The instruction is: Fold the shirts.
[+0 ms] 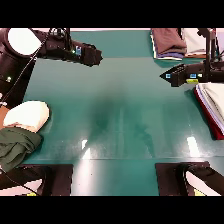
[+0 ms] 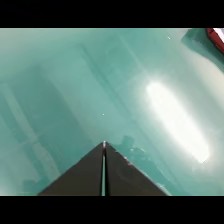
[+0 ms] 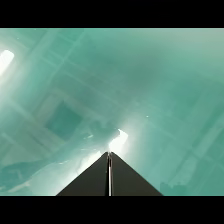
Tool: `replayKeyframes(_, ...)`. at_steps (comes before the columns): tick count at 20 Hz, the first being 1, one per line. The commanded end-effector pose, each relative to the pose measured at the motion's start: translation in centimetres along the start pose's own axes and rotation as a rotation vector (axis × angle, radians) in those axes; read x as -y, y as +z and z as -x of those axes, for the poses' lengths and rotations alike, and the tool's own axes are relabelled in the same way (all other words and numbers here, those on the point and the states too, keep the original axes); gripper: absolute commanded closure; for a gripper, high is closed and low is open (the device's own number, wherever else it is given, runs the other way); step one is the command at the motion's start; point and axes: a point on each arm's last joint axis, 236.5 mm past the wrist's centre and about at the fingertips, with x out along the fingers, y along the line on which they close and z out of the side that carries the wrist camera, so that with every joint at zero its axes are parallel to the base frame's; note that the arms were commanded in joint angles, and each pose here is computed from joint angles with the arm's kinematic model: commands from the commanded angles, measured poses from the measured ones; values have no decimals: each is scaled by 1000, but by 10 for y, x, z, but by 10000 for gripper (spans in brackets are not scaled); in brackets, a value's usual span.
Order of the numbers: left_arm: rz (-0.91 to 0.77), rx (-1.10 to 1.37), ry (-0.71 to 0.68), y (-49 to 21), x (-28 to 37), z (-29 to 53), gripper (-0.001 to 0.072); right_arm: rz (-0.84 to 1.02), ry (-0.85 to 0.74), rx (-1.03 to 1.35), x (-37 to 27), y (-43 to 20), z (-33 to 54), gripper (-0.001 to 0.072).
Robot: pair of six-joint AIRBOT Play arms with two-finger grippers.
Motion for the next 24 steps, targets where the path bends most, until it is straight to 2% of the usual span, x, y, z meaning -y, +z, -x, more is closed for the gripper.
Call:
replayKeyframes(1, 0, -1, 0, 0, 0, 0, 681, 3, 2, 0, -1, 0, 0, 695)
replayKeyframes(13, 5, 3, -1, 1, 0, 0, 681, -1, 11, 0, -4, 0, 0, 695)
replayKeyframes(16, -4, 107, 24, 26, -8, 5, 681, -1, 11, 0, -4, 0, 0, 695)
replayKeyframes(18, -20, 30, 116, 10, -39, 23, 681, -1, 11, -1, -4, 0, 0, 695)
replayKeyframes(20, -21, -82, 300, -15, -99, 62, 681, -1, 14, -7, -4, -2, 0, 695)
replayKeyframes(22, 52, -125, 469, -35, -160, 110, 681, -1, 15, -7, -5, -2, 0, 695)
replayKeyframes(24, 172, -190, 575, -73, -205, 147, 681, -1, 15, -7, -5, -2, 0, 695)
